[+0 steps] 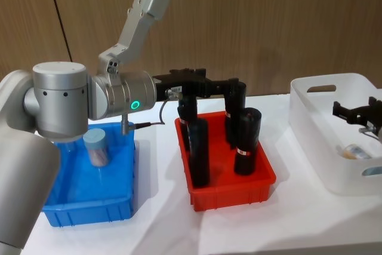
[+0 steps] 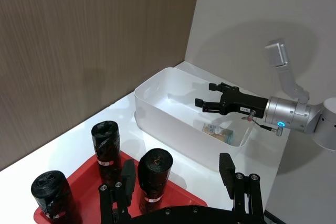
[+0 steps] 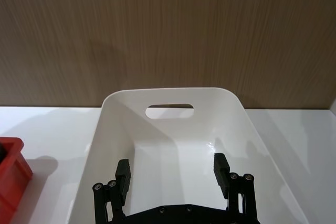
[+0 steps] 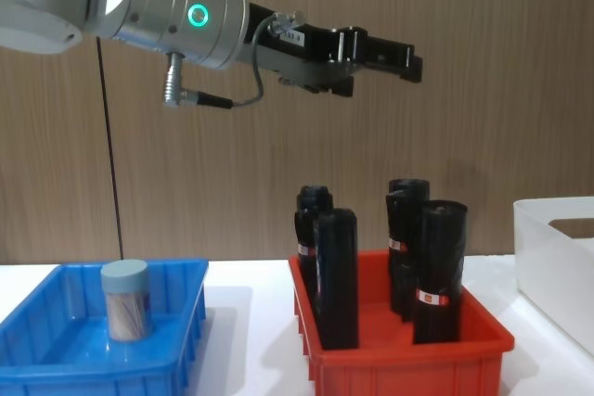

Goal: Pick the cotton swabs from the blue box and place them into the white box.

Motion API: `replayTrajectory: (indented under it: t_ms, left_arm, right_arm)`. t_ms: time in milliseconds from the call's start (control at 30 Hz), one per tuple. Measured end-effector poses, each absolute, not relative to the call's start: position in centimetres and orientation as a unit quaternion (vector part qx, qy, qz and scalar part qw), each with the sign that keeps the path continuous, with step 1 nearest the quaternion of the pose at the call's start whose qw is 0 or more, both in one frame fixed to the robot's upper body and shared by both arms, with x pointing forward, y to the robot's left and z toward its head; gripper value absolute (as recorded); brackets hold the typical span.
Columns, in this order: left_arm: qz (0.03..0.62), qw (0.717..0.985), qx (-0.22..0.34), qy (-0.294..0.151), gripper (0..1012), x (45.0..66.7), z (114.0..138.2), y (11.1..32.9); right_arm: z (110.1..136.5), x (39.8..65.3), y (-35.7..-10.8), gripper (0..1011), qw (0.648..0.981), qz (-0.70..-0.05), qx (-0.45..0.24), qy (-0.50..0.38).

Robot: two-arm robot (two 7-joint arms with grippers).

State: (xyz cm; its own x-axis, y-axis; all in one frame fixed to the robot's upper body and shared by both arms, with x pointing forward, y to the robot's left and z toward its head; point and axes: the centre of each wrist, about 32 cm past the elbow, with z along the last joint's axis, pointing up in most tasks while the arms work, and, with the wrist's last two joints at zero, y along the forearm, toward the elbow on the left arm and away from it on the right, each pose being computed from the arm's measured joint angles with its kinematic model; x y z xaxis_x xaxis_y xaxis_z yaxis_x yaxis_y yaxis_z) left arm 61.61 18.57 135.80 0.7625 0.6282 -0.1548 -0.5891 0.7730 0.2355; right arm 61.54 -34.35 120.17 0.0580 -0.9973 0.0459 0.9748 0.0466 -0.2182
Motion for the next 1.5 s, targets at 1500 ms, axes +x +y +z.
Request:
replayTrajectory:
  t_ms: [1500]
  left_arm:
    - [0.339, 0.931, 0.087, 0.102, 1004, 61.2, 134.9, 18.7]
  right_arm:
    - [121.1, 52.4, -31.3, 1001, 0.726, -0.688, 0.009, -0.007]
